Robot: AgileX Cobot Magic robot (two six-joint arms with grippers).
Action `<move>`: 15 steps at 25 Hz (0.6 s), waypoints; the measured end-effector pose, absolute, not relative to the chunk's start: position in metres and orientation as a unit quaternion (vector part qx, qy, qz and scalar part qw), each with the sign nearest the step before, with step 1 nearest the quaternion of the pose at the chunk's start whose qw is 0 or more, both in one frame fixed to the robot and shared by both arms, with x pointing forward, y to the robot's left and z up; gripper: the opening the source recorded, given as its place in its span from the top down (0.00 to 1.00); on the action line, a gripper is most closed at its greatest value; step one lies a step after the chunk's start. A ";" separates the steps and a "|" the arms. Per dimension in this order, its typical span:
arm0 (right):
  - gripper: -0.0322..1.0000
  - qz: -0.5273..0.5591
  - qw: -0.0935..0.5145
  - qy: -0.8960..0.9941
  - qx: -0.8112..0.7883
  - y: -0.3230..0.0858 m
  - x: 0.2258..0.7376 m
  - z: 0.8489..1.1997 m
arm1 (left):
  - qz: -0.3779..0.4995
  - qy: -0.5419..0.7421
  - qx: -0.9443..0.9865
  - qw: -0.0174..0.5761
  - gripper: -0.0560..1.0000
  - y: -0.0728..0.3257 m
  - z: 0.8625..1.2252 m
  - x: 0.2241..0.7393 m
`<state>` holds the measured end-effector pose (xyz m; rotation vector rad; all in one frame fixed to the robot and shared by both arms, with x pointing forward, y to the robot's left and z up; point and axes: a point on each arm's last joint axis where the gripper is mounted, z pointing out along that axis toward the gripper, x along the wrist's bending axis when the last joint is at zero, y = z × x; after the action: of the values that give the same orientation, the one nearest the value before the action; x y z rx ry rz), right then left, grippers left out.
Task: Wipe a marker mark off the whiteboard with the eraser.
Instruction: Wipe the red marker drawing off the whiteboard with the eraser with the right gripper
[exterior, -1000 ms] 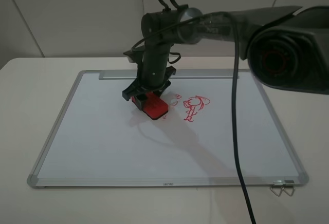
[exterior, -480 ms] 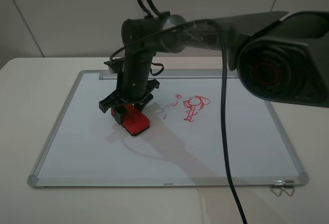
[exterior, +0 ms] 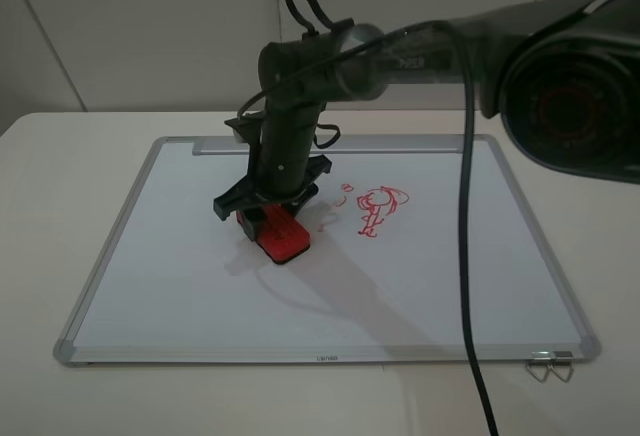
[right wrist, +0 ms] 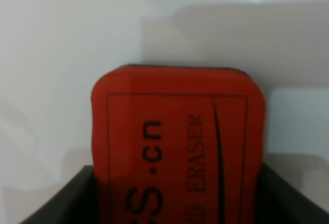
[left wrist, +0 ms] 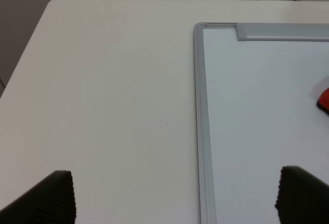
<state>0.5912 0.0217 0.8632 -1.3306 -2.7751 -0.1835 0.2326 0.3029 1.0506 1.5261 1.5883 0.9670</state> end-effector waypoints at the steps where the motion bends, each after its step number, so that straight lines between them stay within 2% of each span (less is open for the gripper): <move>1: 0.49 -0.057 0.025 -0.897 -0.437 0.016 0.592 0.863 | 0.375 0.616 0.592 0.360 0.21 0.303 1.051 0.233; 15: 0.49 -0.083 -0.054 -0.878 -0.468 -0.033 0.632 0.859 | 0.375 0.616 0.592 0.360 0.21 0.303 1.051 0.233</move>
<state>0.6316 -0.0327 0.8595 -1.5227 -2.8580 -0.2689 0.2326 0.3029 1.0506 1.5261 1.5883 0.9670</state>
